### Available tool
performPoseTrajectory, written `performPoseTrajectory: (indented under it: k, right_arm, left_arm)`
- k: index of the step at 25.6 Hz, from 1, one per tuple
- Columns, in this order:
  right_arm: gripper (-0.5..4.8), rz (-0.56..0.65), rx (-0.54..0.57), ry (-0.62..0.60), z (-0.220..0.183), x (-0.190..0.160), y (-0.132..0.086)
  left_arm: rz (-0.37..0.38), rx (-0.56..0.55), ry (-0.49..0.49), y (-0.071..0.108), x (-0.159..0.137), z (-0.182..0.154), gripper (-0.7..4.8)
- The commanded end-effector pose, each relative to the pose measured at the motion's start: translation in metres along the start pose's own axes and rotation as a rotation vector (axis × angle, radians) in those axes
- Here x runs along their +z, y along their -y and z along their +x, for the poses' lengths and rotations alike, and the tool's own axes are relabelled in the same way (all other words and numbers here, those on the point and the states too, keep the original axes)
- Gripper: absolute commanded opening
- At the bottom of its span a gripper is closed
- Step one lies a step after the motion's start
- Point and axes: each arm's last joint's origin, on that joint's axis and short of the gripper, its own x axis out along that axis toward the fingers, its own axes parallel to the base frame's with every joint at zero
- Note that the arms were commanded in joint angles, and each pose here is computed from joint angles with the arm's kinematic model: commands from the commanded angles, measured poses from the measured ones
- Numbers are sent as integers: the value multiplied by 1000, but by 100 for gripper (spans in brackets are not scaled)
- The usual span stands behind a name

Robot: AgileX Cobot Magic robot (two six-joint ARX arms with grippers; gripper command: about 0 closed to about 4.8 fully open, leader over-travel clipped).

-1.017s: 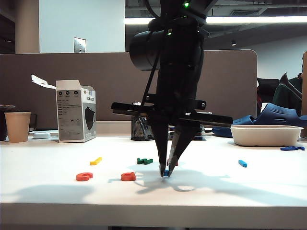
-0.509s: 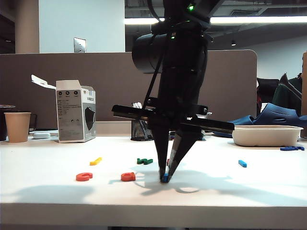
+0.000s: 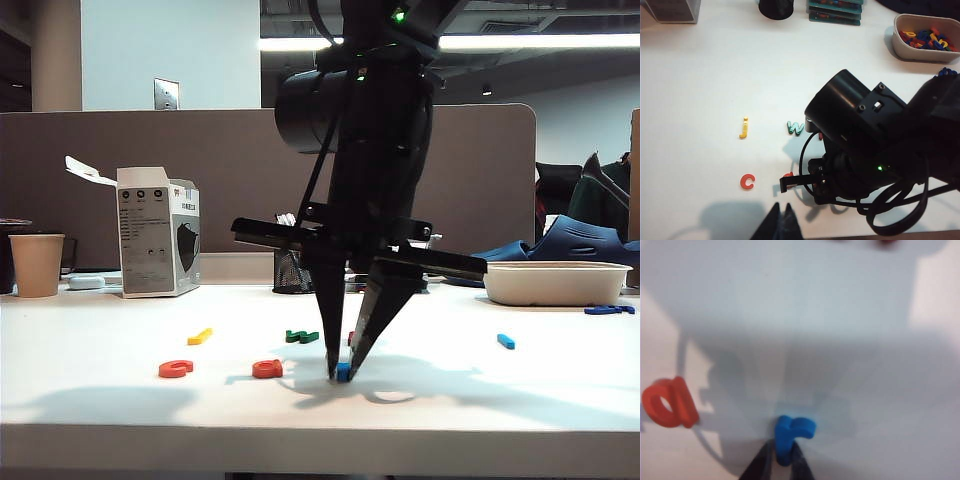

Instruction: Select the appropriate letters from the row of letter magnets placed on the table to arrange into the word "car".

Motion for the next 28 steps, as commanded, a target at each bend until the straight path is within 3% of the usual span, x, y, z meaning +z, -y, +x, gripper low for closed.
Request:
performPoseTrajectory:
  k: [1, 7, 28]
  right_arm:
    - [55, 1, -32, -35, 7, -3, 3]
    - [95, 1, -35, -39, 7, -4, 3]
    - [95, -3, -8, -31, -12, -8, 4]
  left_arm:
    - [1, 4, 10, -1, 1, -1, -5]
    - [2, 4, 10, -1, 1, -1, -5]
    - [1, 5, 10, -1, 1, -1, -5]
